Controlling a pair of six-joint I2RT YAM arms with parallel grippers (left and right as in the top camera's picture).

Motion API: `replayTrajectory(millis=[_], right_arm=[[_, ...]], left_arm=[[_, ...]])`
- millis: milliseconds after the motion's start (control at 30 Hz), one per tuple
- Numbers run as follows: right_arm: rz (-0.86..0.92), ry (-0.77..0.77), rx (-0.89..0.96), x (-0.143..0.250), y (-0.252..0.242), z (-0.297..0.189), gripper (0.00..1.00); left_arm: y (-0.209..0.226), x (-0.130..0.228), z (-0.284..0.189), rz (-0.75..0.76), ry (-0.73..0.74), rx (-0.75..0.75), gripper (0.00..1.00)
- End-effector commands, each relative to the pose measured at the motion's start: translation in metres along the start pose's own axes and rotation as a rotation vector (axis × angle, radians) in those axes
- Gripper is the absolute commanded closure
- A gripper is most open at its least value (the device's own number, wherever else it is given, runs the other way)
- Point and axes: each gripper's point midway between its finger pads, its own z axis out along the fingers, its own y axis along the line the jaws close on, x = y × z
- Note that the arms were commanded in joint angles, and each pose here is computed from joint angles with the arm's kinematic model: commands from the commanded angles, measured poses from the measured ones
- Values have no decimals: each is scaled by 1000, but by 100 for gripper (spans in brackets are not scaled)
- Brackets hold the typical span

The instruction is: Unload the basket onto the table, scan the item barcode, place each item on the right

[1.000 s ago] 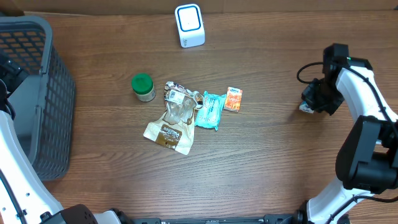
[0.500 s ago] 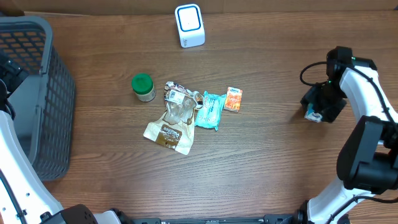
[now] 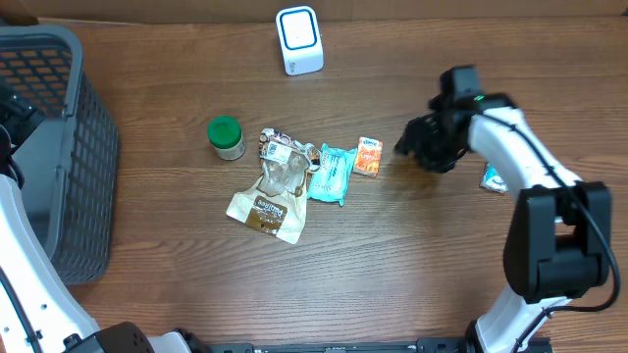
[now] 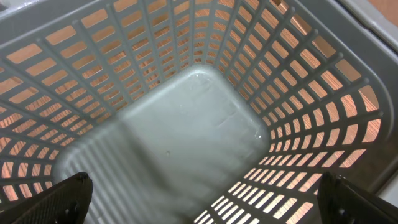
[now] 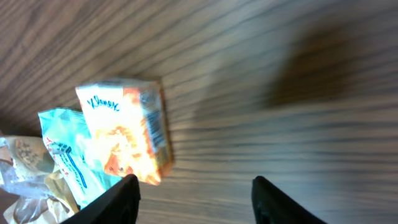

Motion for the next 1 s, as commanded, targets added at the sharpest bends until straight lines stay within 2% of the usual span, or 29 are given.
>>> replayTrajectory(millis=[0, 300, 767, 900, 967], right_arm=[[23, 48, -71, 20, 16, 20, 45], [56, -4, -108, 23, 36, 46, 59], [87, 7, -51, 30, 30, 61, 66], [97, -9, -14, 28, 23, 62, 74], [98, -8, -8, 28, 22, 62, 84]], left_arm=[[-1, -6, -3, -27, -15, 7, 1], [-1, -6, -3, -27, -16, 7, 0], [-1, -6, -3, -27, -15, 7, 0], [-1, -6, -3, -27, -16, 7, 0], [-1, -6, -3, -27, -15, 7, 0]])
